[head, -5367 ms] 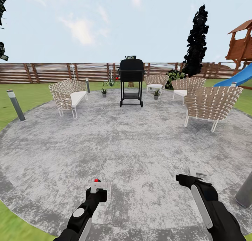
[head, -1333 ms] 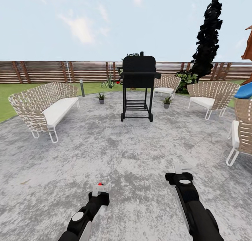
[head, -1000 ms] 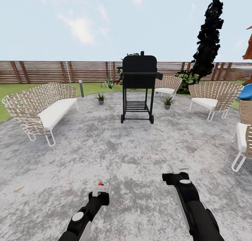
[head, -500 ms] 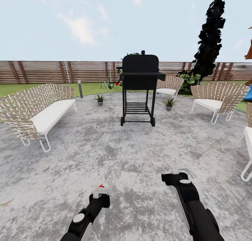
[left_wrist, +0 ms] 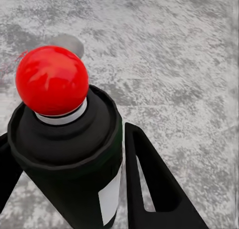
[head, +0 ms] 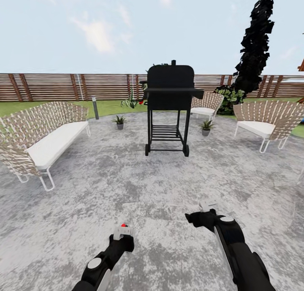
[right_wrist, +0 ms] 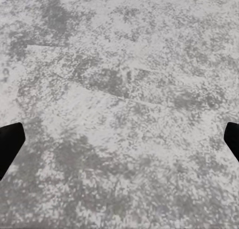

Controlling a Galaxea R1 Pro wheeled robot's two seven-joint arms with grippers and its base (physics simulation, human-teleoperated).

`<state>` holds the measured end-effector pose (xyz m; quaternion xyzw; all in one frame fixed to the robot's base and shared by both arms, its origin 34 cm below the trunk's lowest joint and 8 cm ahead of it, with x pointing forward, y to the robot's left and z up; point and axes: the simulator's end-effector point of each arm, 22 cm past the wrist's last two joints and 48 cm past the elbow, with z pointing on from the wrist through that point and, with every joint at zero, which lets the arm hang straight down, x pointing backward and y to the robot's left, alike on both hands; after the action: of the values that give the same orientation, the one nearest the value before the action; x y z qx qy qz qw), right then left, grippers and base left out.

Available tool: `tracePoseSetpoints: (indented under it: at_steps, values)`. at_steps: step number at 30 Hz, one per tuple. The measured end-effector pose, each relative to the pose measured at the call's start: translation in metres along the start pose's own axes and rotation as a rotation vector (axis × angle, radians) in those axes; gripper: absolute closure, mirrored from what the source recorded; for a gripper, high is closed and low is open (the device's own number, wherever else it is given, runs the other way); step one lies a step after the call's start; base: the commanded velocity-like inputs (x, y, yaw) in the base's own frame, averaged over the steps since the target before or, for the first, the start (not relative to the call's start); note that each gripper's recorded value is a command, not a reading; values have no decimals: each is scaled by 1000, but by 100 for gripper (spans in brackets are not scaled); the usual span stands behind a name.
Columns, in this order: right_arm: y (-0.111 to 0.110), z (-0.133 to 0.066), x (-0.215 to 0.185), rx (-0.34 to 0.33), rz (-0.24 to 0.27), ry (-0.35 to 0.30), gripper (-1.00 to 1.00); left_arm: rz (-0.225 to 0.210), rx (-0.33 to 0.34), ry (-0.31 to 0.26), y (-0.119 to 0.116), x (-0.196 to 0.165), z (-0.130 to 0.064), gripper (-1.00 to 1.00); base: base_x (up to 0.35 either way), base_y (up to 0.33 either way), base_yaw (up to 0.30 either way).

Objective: Pick up the pesticide atomizer in the garden and spray insectifuge to fully cover both potted plants in the garden.

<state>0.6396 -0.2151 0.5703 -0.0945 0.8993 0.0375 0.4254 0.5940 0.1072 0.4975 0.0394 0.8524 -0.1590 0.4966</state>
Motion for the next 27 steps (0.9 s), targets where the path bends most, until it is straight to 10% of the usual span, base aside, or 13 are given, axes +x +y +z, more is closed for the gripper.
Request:
tracePoseSetpoints:
  at_steps: [9,16,27]
  values:
    - [19,-9,2,-186,-43,-1,-100,14,135,24,-25,5,3,100,322,0,0]
    - [45,-23,7,-376,-69,7,-100,105,305,96,-59,23,1,100,323,0,0]
    - [60,-31,10,-457,-86,11,-100,141,481,147,-90,36,-11,100,323,0,0]
